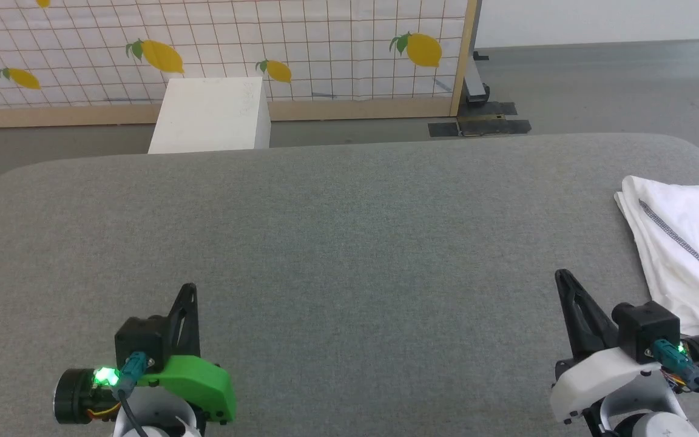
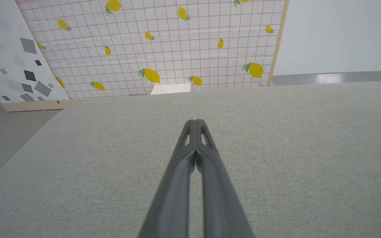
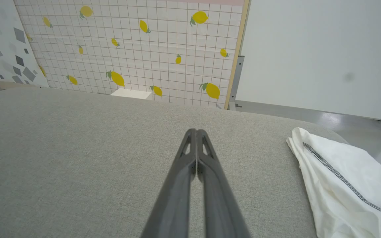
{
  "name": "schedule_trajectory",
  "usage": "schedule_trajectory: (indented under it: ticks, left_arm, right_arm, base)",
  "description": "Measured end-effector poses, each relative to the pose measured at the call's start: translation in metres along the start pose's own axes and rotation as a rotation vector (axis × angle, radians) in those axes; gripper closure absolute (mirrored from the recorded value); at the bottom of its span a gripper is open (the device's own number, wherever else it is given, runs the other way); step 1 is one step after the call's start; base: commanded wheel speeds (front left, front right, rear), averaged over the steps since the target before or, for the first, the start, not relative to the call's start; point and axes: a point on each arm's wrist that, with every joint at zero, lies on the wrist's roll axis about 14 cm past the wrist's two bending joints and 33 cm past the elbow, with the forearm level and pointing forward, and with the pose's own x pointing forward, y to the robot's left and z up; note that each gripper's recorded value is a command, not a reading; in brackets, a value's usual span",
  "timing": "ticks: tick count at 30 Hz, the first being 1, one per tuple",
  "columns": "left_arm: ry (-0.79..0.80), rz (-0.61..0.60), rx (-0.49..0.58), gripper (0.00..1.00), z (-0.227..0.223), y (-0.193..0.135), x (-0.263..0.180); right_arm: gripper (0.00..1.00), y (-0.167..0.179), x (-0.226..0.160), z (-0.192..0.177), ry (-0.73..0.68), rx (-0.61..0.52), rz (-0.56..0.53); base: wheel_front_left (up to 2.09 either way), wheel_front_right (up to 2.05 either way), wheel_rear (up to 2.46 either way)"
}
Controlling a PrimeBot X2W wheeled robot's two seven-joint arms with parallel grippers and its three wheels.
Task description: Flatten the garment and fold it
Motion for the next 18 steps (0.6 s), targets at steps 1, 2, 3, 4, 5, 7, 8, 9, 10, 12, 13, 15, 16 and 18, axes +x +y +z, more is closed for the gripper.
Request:
schedule_trajectory:
  ticks: [1, 2, 3, 4, 5, 7, 8, 9, 10, 12, 13, 15, 16, 18]
  left_arm:
    - [0.0, 0.0, 0.0, 1.0, 0.0, -0.0001, 0.0]
    - [0.0, 0.0, 0.0, 1.0, 0.0, -0.0001, 0.0]
    - [0.0, 0.0, 0.0, 1.0, 0.0, 0.0, 0.0]
    - [0.0, 0.0, 0.0, 1.0, 0.0, 0.0001, 0.0]
    - [0.0, 0.0, 0.0, 1.0, 0.0, 0.0001, 0.0]
    - [0.0, 0.0, 0.0, 1.0, 0.0, -0.0001, 0.0]
    - [0.0, 0.0, 0.0, 1.0, 0.0, -0.0001, 0.0]
    - [0.0, 0.0, 0.0, 1.0, 0.0, 0.0, 0.0]
    - [0.0, 0.0, 0.0, 1.0, 0.0, 0.0, 0.0]
    - [0.0, 0.0, 0.0, 1.0, 0.0, 0.0, 0.0]
    - [0.0, 0.0, 0.0, 1.0, 0.0, 0.0, 0.0]
    - [0.0, 0.0, 0.0, 1.0, 0.0, -0.0001, 0.0]
    - [0.0, 0.0, 0.0, 1.0, 0.0, -0.0001, 0.0]
    - [0.0, 0.0, 0.0, 1.0, 0.0, 0.0, 0.0]
  right_arm:
    - [1.0, -0.0001, 0.0, 0.0, 0.0, 0.0, 0.0]
    - [1.0, -0.0001, 0.0, 0.0, 0.0, 0.0, 0.0]
    - [1.0, -0.0001, 0.0, 0.0, 0.0, 0.0, 0.0]
    - [1.0, -0.0001, 0.0, 0.0, 0.0, 0.0, 0.0]
    - [1.0, -0.0001, 0.0, 0.0, 0.0, 0.0, 0.0]
    - [1.0, -0.0001, 0.0, 0.0, 0.0, 0.0, 0.0]
    - [1.0, -0.0001, 0.0, 0.0, 0.0, 0.0, 0.0]
    - [1.0, -0.0001, 0.0, 0.0, 0.0, 0.0, 0.0]
    - [1.0, -0.0001, 0.0, 0.0, 0.0, 0.0, 0.0]
    - [1.0, 0.0, 0.0, 0.0, 0.0, 0.0, 0.0]
    - [1.0, 0.0, 0.0, 0.0, 0.0, 0.0, 0.0]
    - [1.0, -0.0001, 0.0, 0.0001, 0.0, 0.0, 0.0]
    - [1.0, -0.0001, 0.0, 0.0001, 0.0, 0.0, 0.0]
    - [1.0, -0.0001, 0.0, 0.0001, 0.0, 0.0, 0.0]
  base:
    - [0.0, 0.0, 0.0]
    - [0.0, 0.0, 0.0]
    - [0.0, 0.0, 0.0]
    - [0.0, 0.0, 0.0]
    - [0.0, 0.0, 0.0]
    - [0.0, 0.0, 0.0]
    - [0.0, 0.0, 0.0]
    - [0.0, 0.0, 0.0]
    - [0.0, 0.0, 0.0]
    - [0.0, 0.0, 0.0]
    - [0.0, 0.0, 0.0]
    - [0.0, 0.0, 0.0]
    - [0.0, 0.0, 0.0]
    - [0.0, 0.0, 0.0]
